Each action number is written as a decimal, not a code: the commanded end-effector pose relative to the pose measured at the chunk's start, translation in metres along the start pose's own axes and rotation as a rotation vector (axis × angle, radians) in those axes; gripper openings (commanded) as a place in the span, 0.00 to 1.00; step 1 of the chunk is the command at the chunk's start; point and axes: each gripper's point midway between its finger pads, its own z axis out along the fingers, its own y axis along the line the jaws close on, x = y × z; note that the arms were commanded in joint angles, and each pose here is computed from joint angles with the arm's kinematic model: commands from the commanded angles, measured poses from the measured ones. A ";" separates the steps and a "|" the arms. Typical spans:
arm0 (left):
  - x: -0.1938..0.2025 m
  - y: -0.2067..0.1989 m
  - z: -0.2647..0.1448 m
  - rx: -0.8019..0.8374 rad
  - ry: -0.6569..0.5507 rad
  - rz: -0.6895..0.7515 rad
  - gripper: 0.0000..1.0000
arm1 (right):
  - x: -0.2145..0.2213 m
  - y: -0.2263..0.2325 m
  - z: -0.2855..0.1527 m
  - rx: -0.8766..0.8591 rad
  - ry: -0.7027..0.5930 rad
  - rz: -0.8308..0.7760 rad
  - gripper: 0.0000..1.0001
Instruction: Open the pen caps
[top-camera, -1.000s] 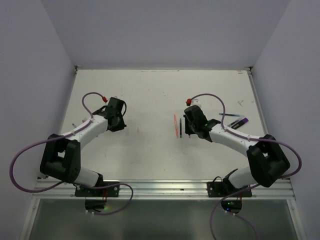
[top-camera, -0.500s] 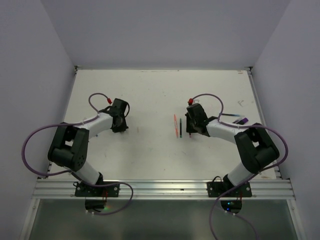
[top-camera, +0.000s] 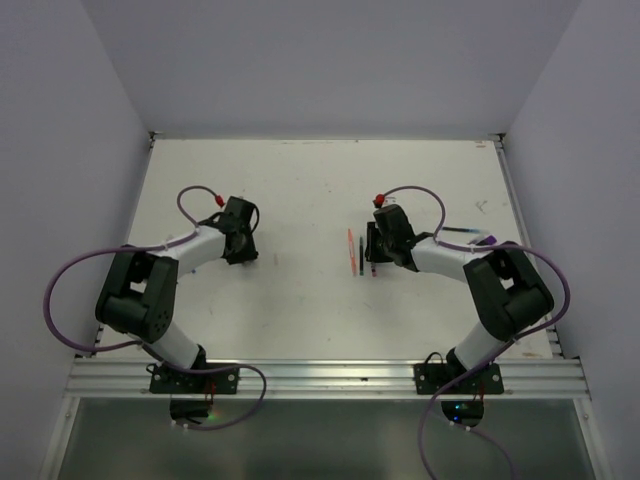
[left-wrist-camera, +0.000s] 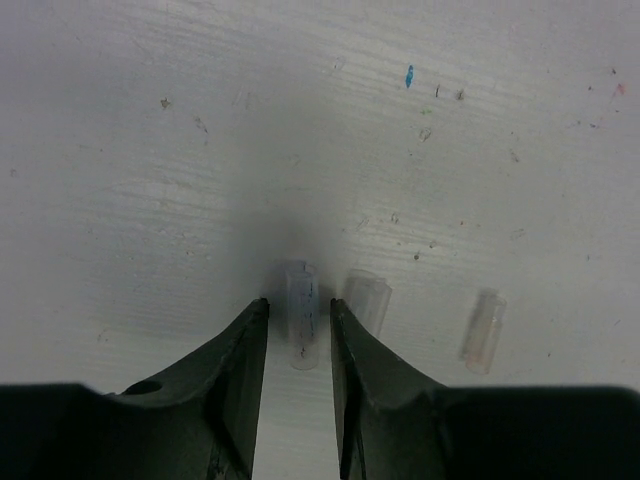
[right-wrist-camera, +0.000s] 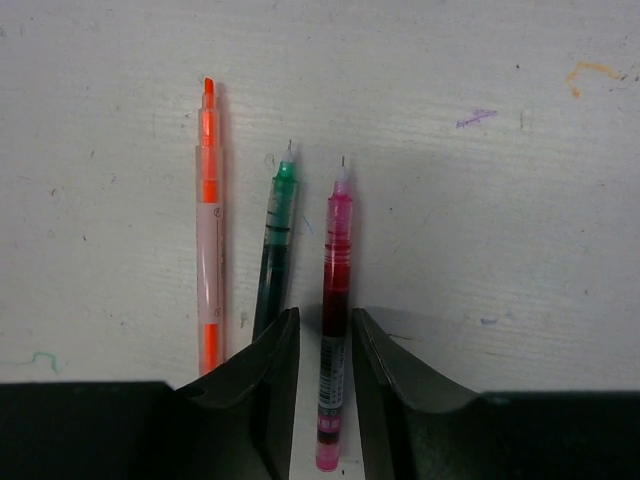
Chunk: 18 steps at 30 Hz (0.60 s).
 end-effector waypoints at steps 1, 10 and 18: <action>0.004 0.007 0.001 -0.024 -0.011 -0.013 0.35 | -0.008 0.004 0.001 -0.013 -0.014 0.004 0.32; -0.026 0.017 -0.036 -0.065 -0.124 -0.044 0.45 | -0.020 -0.002 -0.014 0.023 -0.011 -0.029 0.40; -0.068 0.020 -0.080 -0.083 -0.254 -0.132 0.57 | -0.043 -0.006 -0.050 0.065 -0.041 -0.058 0.40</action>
